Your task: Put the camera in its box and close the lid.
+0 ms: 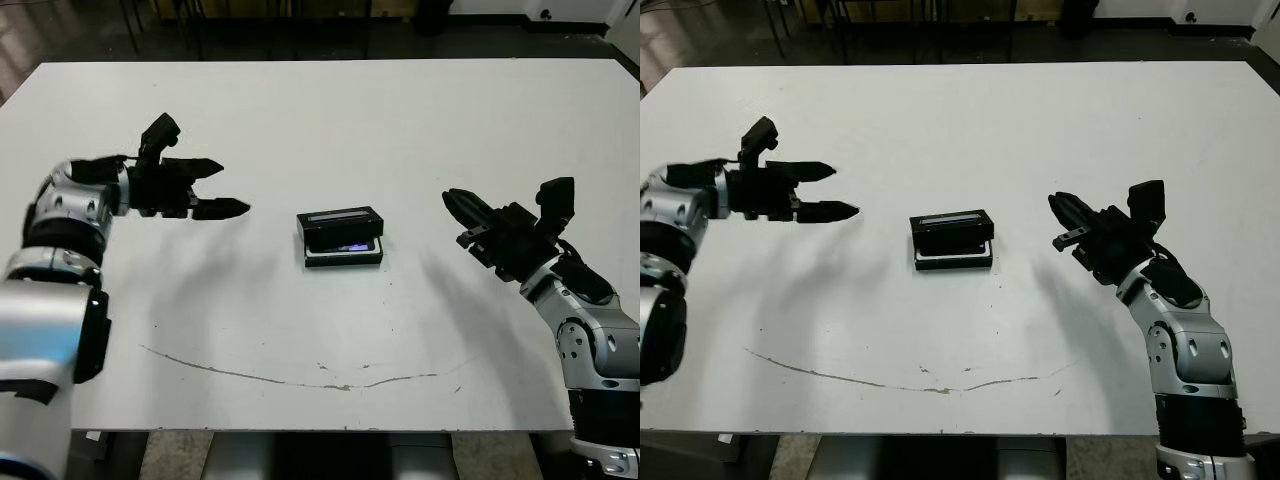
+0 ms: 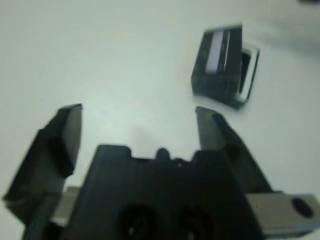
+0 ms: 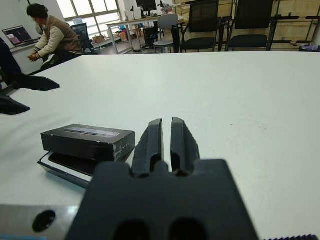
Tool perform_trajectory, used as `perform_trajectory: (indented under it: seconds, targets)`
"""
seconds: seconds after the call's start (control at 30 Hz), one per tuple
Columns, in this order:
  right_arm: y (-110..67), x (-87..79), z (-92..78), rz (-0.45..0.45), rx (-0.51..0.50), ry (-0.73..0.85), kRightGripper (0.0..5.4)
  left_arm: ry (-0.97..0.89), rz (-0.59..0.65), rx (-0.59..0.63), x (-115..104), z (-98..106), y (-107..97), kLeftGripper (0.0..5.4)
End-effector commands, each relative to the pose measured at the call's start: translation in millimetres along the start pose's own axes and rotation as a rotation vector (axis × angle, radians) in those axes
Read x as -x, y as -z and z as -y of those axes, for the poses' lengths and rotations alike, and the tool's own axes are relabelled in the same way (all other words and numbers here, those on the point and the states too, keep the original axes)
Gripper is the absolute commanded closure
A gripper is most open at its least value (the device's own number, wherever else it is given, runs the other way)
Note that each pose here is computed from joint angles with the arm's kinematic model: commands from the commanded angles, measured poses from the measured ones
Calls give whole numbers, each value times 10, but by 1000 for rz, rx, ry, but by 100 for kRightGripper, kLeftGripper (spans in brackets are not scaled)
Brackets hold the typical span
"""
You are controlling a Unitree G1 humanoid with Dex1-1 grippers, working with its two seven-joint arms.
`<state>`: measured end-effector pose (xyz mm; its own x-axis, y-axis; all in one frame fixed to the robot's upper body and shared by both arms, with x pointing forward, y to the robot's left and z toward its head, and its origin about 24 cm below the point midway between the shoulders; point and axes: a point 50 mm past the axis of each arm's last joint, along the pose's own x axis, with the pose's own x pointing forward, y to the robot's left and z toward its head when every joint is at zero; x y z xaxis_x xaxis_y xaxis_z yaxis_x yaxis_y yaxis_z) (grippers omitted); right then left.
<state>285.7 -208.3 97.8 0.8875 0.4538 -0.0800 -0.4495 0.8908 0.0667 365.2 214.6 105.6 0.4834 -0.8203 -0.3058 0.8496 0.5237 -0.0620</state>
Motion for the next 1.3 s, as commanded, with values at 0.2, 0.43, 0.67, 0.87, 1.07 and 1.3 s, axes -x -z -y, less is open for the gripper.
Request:
perform_trajectory:
  seconds: [0.2, 0.43, 0.67, 0.87, 1.07, 1.3]
  targets:
    - [84, 45, 23, -25, -10, 11, 540, 26, 59, 173, -196, 114, 155, 3]
    - [100, 54, 22, -32, -11, 6, 540, 82, 52, 276, -318, 188, 180, 3]
    - [117, 59, 15, -37, -22, 12, 540, 149, 98, 379, -406, 260, 184, 3]
    - [133, 58, 26, -44, -20, 10, 540, 182, 157, 397, -438, 286, 145, 3]
    - [133, 65, 22, -47, -13, 15, 540, 227, 186, 357, -480, 324, 118, 3]
    - [124, 70, 32, -54, -20, 12, 540, 258, 188, 325, -523, 360, 115, 3]
